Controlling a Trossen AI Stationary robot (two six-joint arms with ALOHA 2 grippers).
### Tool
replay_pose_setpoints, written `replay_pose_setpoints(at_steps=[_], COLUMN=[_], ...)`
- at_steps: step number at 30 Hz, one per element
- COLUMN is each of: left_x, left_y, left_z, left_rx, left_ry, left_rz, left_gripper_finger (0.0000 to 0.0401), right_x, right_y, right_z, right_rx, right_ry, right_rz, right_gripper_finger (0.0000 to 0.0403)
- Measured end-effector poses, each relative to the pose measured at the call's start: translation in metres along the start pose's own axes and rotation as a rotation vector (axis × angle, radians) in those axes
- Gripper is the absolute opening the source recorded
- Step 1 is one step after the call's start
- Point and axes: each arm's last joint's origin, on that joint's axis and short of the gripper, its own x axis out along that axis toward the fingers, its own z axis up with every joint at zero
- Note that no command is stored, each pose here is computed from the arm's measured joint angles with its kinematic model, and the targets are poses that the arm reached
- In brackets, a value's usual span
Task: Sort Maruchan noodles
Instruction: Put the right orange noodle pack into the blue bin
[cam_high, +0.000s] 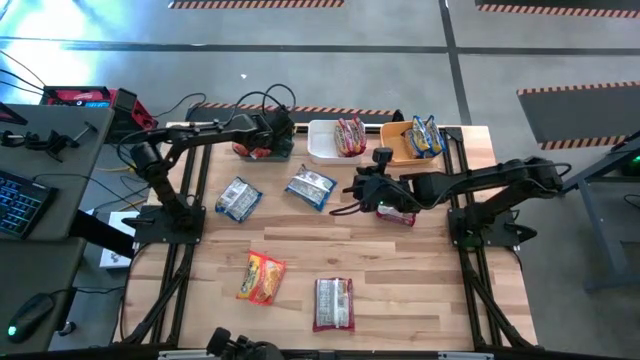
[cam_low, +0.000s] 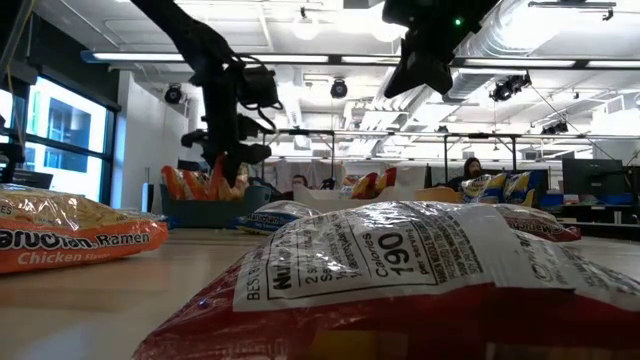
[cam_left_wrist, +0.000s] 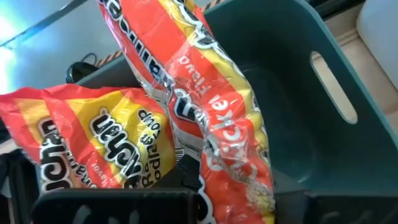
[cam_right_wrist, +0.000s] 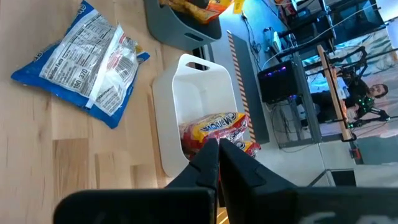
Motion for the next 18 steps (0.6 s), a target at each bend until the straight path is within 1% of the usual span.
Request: replay_pose_setpoints(at_steps=[9, 18], left_x=[0.007, 0.017], left_y=[0.000, 0.000], left_z=[-0.008, -0.017], left_rx=[-0.011, -0.022], left_ry=[-0.011, 0.005], left_rz=[0.019, -0.022], left_gripper_finger=[0.0032, 0.0032], right_x=[0.000, 0.000], right_y=[0.001, 0.002], right_z=[-0.002, -0.003], right_rx=[0.010, -0.002], right_ry=[0.014, 0.025], right_rz=[0.010, 0.018], right_gripper_finger=[0.0000, 0.0000])
